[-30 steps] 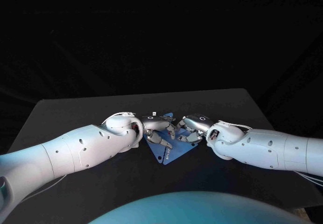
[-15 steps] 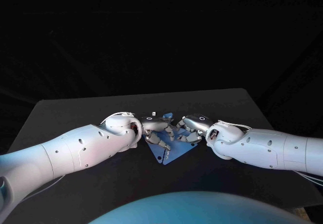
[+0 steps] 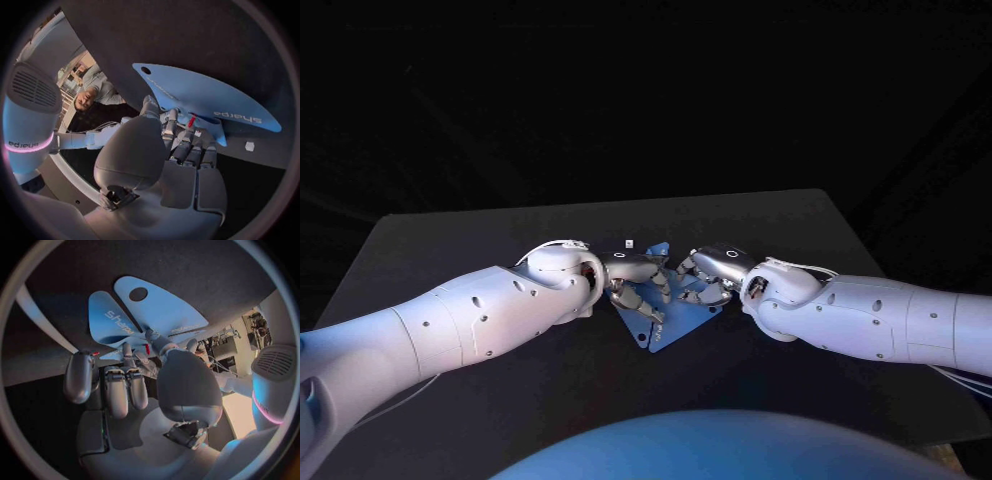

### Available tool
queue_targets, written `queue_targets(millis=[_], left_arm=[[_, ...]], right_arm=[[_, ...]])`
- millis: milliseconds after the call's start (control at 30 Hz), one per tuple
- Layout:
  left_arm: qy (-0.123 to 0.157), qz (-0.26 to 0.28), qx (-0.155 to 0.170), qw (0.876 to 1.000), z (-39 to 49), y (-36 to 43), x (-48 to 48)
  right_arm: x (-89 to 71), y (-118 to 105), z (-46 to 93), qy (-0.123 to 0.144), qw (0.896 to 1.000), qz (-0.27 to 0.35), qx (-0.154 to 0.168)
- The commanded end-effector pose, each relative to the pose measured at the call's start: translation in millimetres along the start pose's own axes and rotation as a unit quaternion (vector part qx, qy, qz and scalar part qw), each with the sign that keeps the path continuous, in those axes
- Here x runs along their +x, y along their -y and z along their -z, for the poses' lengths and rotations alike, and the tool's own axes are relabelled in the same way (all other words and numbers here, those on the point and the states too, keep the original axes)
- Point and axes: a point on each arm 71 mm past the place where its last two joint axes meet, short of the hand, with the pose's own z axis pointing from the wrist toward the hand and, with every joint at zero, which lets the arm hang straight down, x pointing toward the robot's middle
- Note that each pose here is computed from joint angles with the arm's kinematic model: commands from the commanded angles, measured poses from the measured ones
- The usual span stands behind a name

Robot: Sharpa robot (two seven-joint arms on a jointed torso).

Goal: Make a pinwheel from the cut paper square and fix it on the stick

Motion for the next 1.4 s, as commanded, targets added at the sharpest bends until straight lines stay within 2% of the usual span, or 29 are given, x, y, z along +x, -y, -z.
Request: queue_targets(millis=[33,567,1000,1167,1400], left_arm=[[-0.015,0.001,-0.002,1.000,-2.1,0.9,1.8],[-0.035,0.007,-0.010,0.999,-3.8,-1.3,5.0],[-0.046,0.010,-0.018,0.999,-4.2,-2.3,6.5],[-0.049,0.011,-0.021,0.999,-4.0,-3.0,6.9],[-0.051,0.011,-0.022,0.998,-4.0,-2.9,7.2]], right_arm=[[2.4,-1.1,0.0,-0.011,1.000,0.004,0.000],[1.4,-2.4,-0.9,-0.007,1.000,0.004,-0.002],[-5.5,-7.7,2.6,0.030,0.999,-0.020,-0.010],[-5.7,-9.6,4.5,0.025,0.999,-0.028,-0.009],[-1.9,-4.9,5.6,-0.007,1.000,-0.030,0.007]])
